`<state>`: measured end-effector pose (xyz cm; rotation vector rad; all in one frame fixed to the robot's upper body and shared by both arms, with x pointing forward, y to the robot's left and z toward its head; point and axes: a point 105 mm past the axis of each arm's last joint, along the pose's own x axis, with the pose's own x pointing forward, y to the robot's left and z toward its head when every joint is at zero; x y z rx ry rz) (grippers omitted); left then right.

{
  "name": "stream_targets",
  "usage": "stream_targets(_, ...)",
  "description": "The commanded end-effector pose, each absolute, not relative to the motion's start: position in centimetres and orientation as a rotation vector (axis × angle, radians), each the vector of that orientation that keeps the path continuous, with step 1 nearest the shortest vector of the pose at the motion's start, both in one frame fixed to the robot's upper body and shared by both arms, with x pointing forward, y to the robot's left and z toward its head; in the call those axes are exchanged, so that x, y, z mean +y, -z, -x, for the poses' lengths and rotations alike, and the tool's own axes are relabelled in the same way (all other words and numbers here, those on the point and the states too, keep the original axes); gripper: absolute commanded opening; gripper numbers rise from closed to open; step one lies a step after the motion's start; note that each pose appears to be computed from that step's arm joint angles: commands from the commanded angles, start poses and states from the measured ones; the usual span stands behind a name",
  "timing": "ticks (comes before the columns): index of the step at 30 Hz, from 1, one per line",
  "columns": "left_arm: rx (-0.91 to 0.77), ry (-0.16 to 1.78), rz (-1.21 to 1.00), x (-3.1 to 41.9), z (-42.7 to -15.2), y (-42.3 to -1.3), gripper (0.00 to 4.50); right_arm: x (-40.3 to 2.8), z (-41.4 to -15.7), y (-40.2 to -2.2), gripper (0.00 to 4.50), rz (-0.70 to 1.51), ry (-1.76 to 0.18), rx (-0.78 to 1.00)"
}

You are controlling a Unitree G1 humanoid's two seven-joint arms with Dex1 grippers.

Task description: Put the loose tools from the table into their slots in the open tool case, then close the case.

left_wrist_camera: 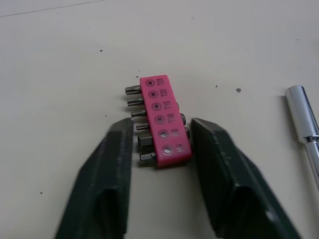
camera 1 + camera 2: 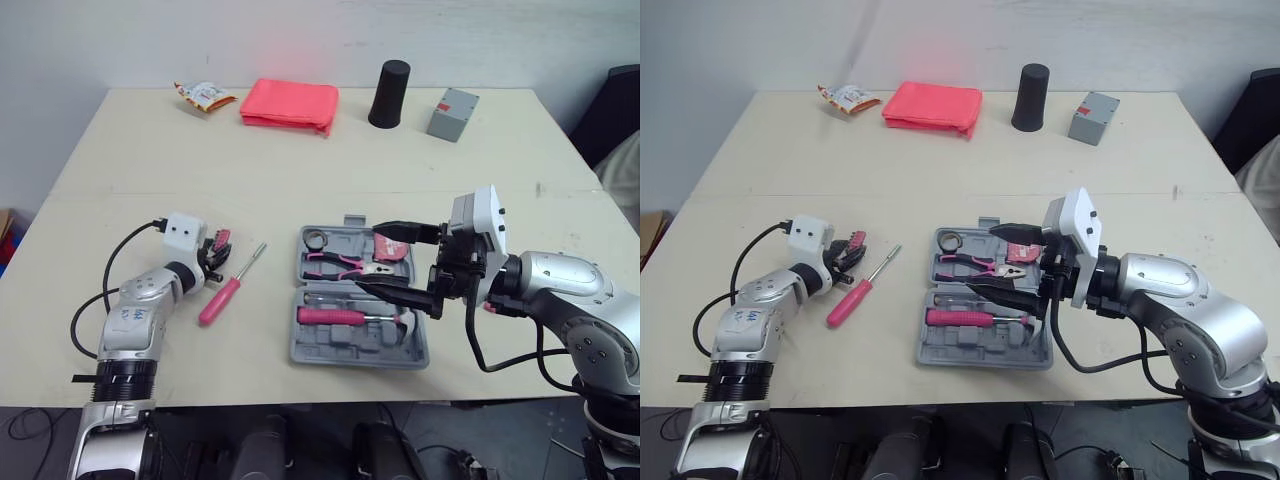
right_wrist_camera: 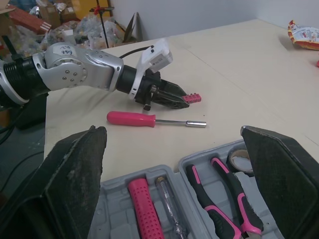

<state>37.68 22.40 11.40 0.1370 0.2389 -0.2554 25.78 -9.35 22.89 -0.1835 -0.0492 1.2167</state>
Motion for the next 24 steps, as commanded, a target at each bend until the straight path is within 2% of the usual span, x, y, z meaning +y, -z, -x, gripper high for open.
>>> stream_targets(1,0.229,0.223,-0.153,23.5,-37.5,-12.0,0.64,-9.3,-25.3,-24.0,4.5,0.22,-1.232,-0.102)
stream_targets(4,0.177,0.263,-0.176,23.3,-37.4,-14.0,0.64,-9.3,-25.2,-24.0,4.5,0.227,-1.241,-0.098)
stream_targets(7,0.083,0.554,-0.311,19.5,-35.7,-18.0,0.64,-9.6,-24.8,-23.7,4.5,0.243,-1.255,-0.072)
stream_targets(9,0.08,0.775,-0.335,16.6,-33.7,-19.5,0.64,-10.1,-24.6,-23.2,4.5,0.259,-1.262,-0.042)
stream_targets(12,0.141,1.15,-0.481,12.4,-29.2,-19.7,0.64,-11.2,-24.1,-22.0,4.5,0.286,-1.269,0.033)
stream_targets(15,0.234,1.375,-0.607,10.2,-26.2,-18.4,0.64,-12.2,-22.9,-20.8,4.5,0.306,-1.293,0.125)
stream_targets(24,0.453,1.487,-0.769,8.8,-25.4,-14.7,0.64,-12.3,-21.3,-19.6,4.5,0.29,-1.31,0.202)
